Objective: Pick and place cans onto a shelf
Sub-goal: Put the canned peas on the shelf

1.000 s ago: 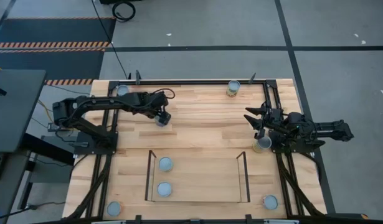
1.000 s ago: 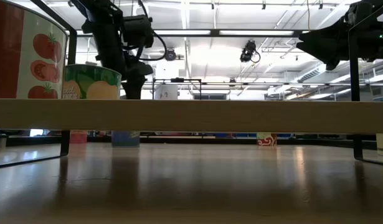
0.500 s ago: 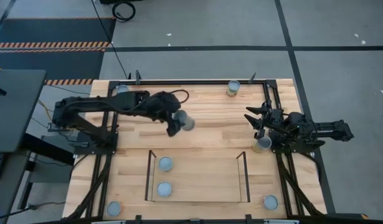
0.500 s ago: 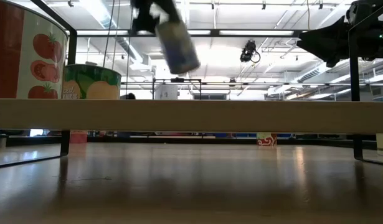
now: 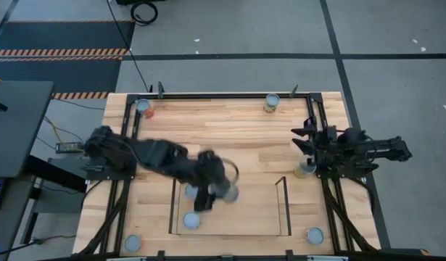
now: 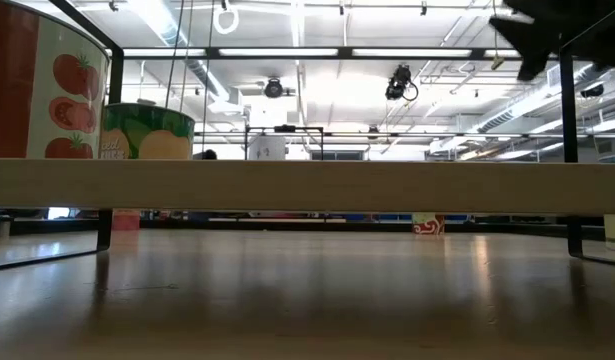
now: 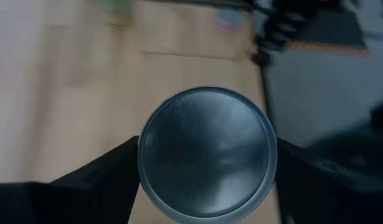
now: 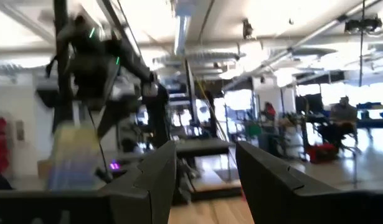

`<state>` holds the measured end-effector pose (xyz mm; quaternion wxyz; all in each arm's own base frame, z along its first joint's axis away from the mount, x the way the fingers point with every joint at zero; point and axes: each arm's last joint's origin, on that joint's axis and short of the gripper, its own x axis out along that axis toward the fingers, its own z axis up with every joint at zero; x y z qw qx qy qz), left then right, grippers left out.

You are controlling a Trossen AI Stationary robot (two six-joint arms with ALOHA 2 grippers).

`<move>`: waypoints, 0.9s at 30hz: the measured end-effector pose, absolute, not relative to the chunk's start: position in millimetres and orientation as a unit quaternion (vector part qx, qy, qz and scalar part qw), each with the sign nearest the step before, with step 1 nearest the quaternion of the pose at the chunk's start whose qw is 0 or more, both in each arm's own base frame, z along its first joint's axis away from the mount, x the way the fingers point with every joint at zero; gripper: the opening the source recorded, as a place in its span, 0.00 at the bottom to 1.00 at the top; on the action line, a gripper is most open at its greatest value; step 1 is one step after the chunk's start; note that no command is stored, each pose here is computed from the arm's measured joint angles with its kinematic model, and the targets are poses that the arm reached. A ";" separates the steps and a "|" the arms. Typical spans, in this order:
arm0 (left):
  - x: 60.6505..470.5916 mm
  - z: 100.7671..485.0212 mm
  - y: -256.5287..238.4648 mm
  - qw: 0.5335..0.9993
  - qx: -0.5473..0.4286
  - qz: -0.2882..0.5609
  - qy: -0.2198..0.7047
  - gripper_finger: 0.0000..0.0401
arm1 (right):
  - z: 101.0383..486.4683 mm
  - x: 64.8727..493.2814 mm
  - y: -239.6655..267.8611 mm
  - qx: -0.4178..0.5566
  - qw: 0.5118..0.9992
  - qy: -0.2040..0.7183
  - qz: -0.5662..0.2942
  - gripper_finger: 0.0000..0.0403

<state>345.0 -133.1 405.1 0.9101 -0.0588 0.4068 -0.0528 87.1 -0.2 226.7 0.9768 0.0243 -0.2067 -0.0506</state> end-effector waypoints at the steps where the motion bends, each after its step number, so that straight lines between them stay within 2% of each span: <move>1: 348.2 401.7 -141.8 0.904 -0.051 -0.073 0.417 0.79 | 233.2 86.6 0.5 0.029 0.976 -0.210 -0.048 0.43; 4: 354.9 389.1 -156.7 0.886 -0.018 -0.103 0.452 0.79 | 247.2 89.8 2.9 0.031 0.981 -0.188 -0.036 0.43; 9: 364.4 367.8 -151.6 0.860 0.024 -0.125 0.494 0.79 | 257.0 103.2 8.5 0.034 0.990 -0.133 -0.014 0.43; 19: 379.7 325.7 -136.4 0.807 0.190 -0.213 0.517 0.79 | 278.7 126.3 23.7 0.032 0.995 -0.091 0.038 0.43; 23: 382.2 304.8 -127.4 0.787 0.198 -0.234 0.535 0.79 | 292.5 131.3 28.7 0.034 0.994 -0.094 0.052 0.43; 27: 388.8 288.9 -114.0 0.789 0.172 -0.241 0.539 0.79 | 299.6 133.4 32.5 0.037 0.993 -0.096 0.064 0.43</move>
